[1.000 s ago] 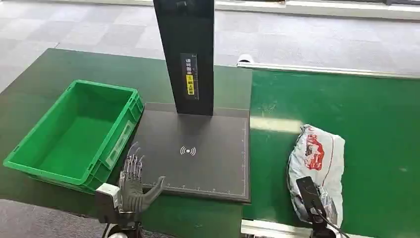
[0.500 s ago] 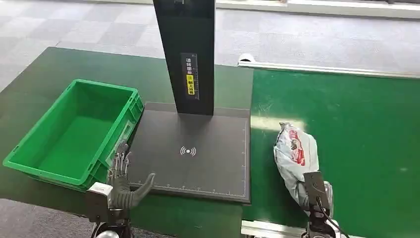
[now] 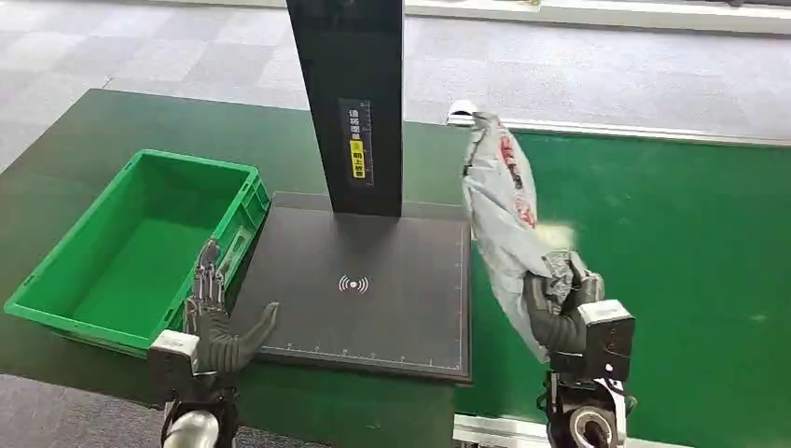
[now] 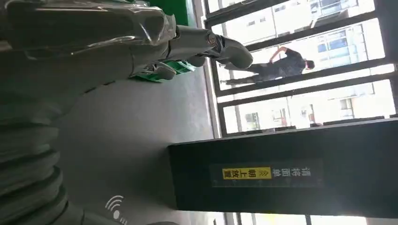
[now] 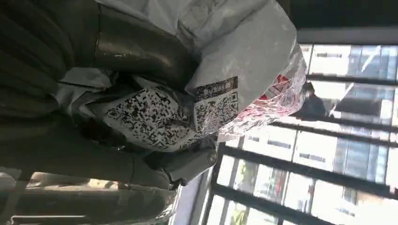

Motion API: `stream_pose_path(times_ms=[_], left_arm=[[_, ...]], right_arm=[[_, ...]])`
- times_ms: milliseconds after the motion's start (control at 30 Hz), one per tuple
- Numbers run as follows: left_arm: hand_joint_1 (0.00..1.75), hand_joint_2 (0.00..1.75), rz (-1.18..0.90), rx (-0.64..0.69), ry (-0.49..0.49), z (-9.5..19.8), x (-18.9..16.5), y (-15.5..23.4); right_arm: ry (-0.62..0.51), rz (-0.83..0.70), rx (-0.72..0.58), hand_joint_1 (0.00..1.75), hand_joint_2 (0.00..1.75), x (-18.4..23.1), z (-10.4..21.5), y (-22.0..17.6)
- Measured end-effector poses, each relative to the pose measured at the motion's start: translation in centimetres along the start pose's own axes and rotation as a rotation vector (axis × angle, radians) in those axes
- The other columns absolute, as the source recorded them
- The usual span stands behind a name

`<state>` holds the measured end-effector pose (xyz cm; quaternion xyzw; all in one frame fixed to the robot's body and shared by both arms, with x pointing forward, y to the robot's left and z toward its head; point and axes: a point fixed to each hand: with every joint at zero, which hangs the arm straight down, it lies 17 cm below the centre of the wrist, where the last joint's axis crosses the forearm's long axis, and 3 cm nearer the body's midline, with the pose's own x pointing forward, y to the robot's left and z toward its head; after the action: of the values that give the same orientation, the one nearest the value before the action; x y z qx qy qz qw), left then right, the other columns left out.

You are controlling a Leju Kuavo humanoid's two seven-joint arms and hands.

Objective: Moved the parcel from conveyor to table for the left to box.

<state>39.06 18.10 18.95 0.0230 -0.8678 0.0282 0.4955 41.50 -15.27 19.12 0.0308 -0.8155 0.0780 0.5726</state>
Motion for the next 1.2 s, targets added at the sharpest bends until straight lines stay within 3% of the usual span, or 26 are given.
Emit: stream_pose_path(times_ms=[267, 633, 667, 700, 800, 933, 1200], left_arm=[[0.0, 1.75, 0.021, -0.01, 0.012, -1.2, 0.1, -1.1], [0.0, 1.75, 0.023, -0.015, 0.015, -1.3, 0.0, -1.4], [0.0, 1.75, 0.024, -0.015, 0.017, -1.3, -0.1, -1.4], [0.0, 1.75, 0.024, -0.017, 0.022, -1.3, -0.2, -1.4], [0.0, 1.75, 0.027, -0.018, 0.033, -1.5, -0.5, -1.6], [0.0, 1.75, 0.019, -0.016, 0.041, -1.5, -0.6, -1.6], [0.0, 1.75, -0.02, -0.088, 0.014, -0.8, -0.3, -3.6]], right_arm=[[0.195, -0.049, 0.335, 1.75, 1.75, -4.3, 0.9, 13.1], [0.245, -0.03, 0.415, 1.75, 1.75, -6.2, 1.9, 15.9], [0.261, -0.019, 0.424, 0.93, 1.75, -6.5, 2.0, 16.0], [0.276, -0.004, 0.432, 0.0, 1.75, -6.9, 2.1, 16.2], [0.33, 0.079, 0.437, 0.0, 1.75, -8.6, 2.4, 16.0], [0.307, 0.115, 0.395, 0.0, 1.75, -8.8, 1.5, 14.6], [-0.048, 0.006, 0.153, 0.0, 1.75, -0.7, -1.4, 7.3]])
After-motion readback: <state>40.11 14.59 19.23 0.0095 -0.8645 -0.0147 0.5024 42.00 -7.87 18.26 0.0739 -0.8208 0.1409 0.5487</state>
